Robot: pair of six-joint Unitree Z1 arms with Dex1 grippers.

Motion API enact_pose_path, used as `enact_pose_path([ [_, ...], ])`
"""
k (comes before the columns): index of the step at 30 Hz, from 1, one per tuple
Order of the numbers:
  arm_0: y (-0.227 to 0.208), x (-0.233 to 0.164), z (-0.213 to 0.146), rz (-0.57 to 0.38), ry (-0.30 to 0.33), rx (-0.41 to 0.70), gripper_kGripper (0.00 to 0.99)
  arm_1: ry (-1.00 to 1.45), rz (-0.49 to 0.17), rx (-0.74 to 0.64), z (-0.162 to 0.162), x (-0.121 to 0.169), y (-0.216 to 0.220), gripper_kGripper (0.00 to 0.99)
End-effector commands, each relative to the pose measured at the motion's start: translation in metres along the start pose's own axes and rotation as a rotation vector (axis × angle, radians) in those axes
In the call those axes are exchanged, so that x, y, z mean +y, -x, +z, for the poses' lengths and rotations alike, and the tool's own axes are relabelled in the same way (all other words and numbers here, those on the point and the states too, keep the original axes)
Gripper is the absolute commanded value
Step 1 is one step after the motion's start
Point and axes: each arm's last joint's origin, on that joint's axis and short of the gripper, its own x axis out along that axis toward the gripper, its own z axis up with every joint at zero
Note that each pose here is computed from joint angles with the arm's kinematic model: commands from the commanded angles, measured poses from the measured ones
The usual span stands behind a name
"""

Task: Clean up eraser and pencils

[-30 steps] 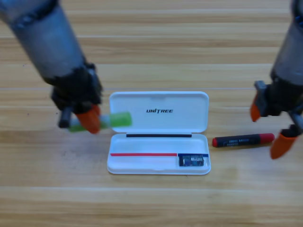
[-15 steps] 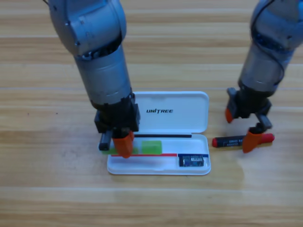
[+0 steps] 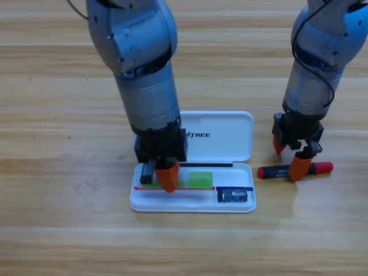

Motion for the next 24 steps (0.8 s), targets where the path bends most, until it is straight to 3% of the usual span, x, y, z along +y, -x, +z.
enact_pose_path([
  [1, -0.028, -0.002, 0.009, -0.029, -0.001, 0.063, 0.000, -0.011, 0.110, 0.068, -0.019, 0.000, -0.038, 0.261],
  [4, -0.031, -0.001, 0.009, -0.030, 0.002, 0.070, 0.000, 0.000, 0.130, 0.075, -0.021, 0.005, -0.041, 0.000],
  [9, -0.034, -0.001, 0.008, -0.030, 0.007, 0.079, 0.000, 0.000, 0.137, 0.083, -0.023, 0.011, -0.038, 0.000],
  [15, -0.038, 0.000, 0.009, -0.033, 0.012, 0.083, 0.000, -0.103, 0.062, 0.074, -0.027, 0.023, 0.004, 0.000],
  [24, -0.042, 0.001, 0.010, -0.034, 0.015, 0.087, 0.000, -0.182, -0.019, -0.006, -0.041, 0.067, 0.074, 0.000],
])
